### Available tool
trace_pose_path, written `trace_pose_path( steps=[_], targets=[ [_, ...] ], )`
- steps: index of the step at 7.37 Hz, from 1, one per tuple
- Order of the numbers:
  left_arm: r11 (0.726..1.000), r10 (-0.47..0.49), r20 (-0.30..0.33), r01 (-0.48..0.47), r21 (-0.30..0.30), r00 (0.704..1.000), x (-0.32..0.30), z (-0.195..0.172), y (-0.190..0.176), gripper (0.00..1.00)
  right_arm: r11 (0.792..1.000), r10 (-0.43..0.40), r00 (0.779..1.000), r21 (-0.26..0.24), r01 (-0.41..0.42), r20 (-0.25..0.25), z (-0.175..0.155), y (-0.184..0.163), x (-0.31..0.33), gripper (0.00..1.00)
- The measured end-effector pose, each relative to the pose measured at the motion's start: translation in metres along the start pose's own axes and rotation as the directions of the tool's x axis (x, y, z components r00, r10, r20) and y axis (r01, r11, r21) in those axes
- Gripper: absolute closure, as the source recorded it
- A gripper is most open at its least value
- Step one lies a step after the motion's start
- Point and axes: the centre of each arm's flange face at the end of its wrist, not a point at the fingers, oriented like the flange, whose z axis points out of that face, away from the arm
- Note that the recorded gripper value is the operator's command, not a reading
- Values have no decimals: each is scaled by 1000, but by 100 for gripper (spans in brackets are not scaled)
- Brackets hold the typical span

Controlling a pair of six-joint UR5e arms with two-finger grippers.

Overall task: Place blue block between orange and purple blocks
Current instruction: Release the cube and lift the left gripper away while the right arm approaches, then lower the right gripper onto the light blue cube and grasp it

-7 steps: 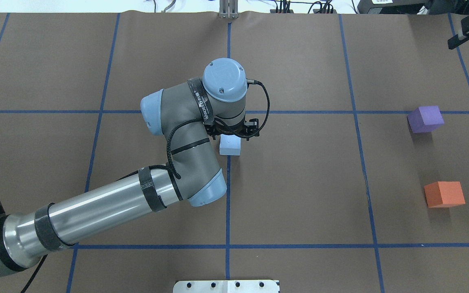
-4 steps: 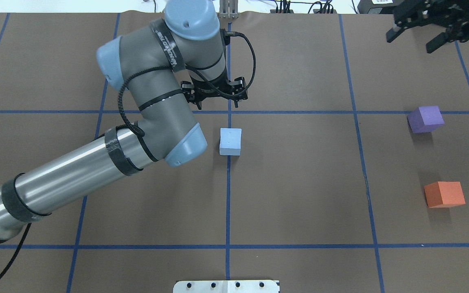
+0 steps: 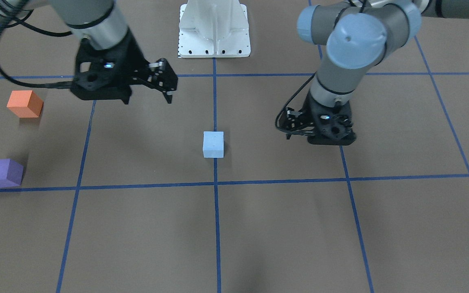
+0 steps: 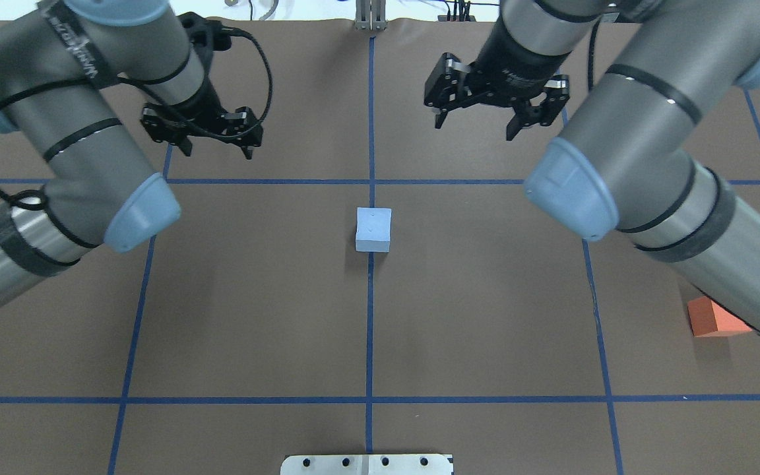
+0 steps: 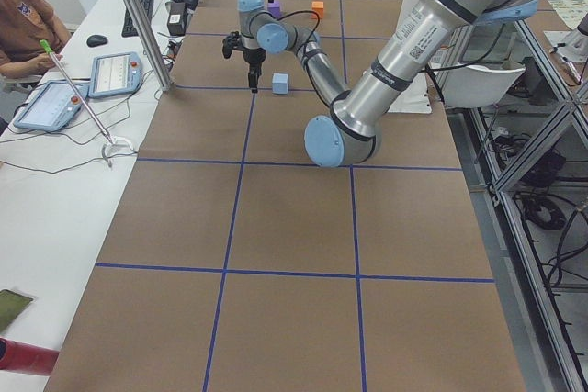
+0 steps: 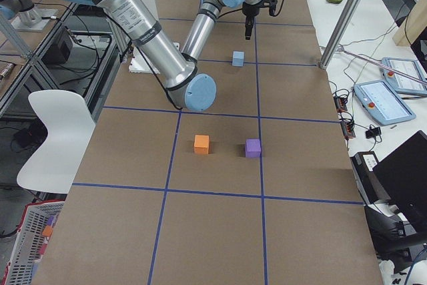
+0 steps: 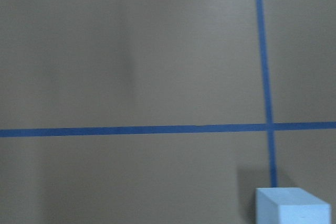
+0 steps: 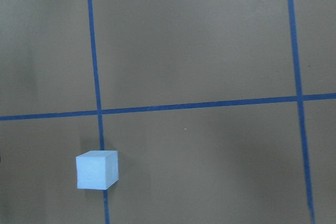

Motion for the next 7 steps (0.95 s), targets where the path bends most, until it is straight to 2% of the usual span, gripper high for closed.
trace_pose_path(
  steps=[2,4,7],
  targets=[
    [999,52,55,-53,5,997,-94,-11,17,0,999,16,1000,28,-15,-11,79,9,-61,0],
    [997,80,85,-80,-2,993,-136,-12,23,0,999,4,997,40,-1,-79,154,21,-93,0],
    [996,84,95,-84,-9,992,-147,-9,23,0,997,-66,988,32,72,-143,199,29,-88,0]
  ],
)
